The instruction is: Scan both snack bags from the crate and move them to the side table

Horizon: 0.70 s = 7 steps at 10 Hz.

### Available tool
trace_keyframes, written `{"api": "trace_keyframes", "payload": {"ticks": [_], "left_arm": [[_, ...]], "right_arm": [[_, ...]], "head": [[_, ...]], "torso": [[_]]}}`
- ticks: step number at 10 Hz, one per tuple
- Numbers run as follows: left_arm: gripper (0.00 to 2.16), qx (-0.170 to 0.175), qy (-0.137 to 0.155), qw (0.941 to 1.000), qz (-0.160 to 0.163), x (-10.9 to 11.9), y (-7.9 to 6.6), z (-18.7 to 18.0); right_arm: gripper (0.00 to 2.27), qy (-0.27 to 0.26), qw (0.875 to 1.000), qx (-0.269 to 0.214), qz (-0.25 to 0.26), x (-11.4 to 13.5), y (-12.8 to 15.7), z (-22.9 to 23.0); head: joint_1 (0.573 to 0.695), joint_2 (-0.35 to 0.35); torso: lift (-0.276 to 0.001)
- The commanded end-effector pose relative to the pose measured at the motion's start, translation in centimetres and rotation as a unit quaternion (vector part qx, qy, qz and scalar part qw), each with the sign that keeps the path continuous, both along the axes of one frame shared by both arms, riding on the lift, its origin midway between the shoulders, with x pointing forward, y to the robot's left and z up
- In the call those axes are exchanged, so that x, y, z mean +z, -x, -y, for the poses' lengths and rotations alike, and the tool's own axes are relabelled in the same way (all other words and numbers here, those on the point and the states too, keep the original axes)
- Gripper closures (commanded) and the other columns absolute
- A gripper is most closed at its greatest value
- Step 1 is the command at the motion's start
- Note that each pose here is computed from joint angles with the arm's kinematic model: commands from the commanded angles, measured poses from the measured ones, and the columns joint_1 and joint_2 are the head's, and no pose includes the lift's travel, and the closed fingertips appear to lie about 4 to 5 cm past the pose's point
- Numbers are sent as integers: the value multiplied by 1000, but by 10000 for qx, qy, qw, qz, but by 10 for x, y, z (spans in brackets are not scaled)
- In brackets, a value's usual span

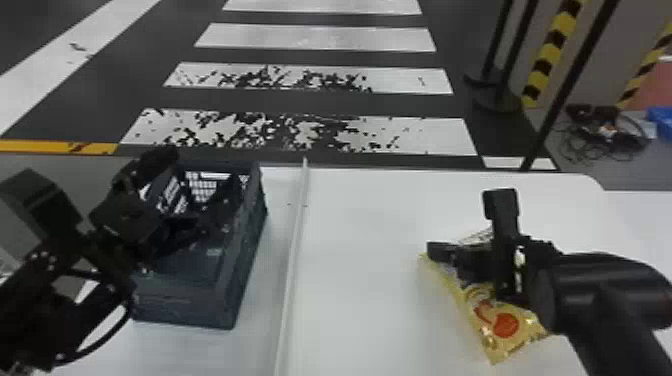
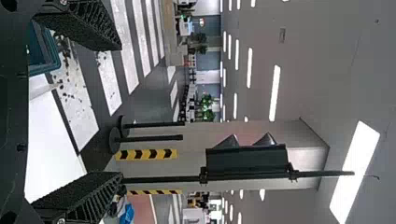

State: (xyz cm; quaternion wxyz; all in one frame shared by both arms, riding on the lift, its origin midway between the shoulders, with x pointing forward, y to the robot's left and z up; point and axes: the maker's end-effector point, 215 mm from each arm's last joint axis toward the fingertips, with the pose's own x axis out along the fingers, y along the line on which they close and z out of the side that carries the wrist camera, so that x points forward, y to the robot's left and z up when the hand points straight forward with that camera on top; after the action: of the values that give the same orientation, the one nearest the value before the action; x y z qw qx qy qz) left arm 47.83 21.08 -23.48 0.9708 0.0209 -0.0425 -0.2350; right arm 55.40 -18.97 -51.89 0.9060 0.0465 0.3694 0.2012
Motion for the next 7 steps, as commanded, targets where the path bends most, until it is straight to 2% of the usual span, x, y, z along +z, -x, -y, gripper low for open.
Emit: {"api": "trace_keyframes", "payload": {"ticks": [1,4,7], "left_arm": [[33,-24,8,10000,-16,-2,-5,2],[33,-79,36,10000,-25,-6,-18,7],[33,-174,71,9998,-6,-5,-28,11]], "right_arm": [[2132,-28,9999,95,-61,0,19,-11],[2132,-274,9993,172,-160,11,65,-25],[2132,-544,9984,-141,-82,19,110,0]], "head": [[695,20],[695,37],[695,34]], "torso": [[-95],[-95],[-95]]}}
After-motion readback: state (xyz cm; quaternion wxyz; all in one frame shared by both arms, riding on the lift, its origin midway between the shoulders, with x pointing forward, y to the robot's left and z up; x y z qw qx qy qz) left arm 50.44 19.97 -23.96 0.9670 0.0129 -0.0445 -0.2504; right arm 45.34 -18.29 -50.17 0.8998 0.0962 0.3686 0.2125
